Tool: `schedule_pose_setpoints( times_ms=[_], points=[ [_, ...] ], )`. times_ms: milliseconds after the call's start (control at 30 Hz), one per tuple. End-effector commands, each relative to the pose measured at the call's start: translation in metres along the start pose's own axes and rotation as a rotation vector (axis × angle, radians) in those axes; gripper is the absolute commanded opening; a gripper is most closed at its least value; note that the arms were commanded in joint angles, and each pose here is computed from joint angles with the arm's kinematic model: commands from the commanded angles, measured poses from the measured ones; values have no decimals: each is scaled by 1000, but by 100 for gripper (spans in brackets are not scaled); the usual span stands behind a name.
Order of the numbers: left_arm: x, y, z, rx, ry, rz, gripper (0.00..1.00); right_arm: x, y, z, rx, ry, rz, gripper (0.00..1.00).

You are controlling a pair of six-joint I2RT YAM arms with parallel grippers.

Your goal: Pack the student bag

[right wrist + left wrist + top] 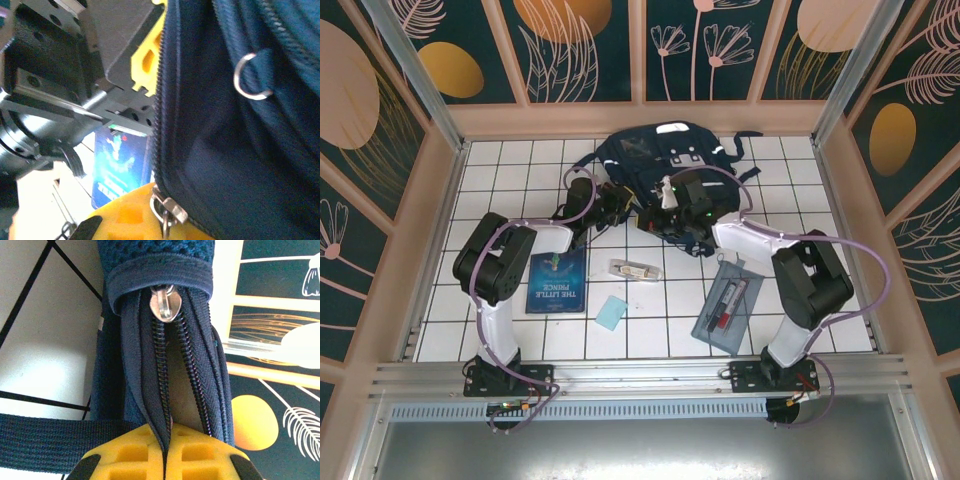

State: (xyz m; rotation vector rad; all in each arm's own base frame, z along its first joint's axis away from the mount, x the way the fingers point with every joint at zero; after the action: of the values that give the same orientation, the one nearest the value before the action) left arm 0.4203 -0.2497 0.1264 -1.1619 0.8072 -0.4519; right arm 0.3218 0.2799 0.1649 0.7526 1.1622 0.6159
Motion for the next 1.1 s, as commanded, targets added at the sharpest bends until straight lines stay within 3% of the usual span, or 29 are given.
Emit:
schedule_pose_setpoints(
  times_ms=[0,533,600,767,800,833,867,1067],
  points=[
    [-11,-3,38,70,-78,9,0,-40,-13,-1,-37,26,-40,0],
    [-18,8,77,158,-105,97,0,-120,-85,39,36,-100,-290,0],
    [-15,9,83,174,-114,114,0,-119,-82,40,46,-106,-255,0],
    [6,-3,101,220,-104,125,0,-72,-28,24,50,-14,49,0],
    [11,-6,102,232,-91,121,14,-61,-11,21,22,-1,88,0],
    [14,-10,104,241,-72,118,41,-50,6,19,-5,8,125,0],
    [16,-12,104,249,-54,127,54,-42,18,18,-23,16,153,0],
    [-16,-20,102,343,-60,212,83,-15,68,40,-52,-16,314,0]
  ],
)
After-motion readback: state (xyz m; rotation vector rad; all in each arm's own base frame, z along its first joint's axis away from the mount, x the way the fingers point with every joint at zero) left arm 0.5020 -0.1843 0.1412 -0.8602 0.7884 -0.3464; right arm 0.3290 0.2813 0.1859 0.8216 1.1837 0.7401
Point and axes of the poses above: each hand's point on the last joint's axis, 136 mm out from that joint toward the fingers, its own x axis out along the fingers, its own y axis along the line the jaws close on, z = x × y, the point moved 5 cm from there along -x, back along the fingers, and after that the axes turned 12 degrees about x, right-handed, at the moved point
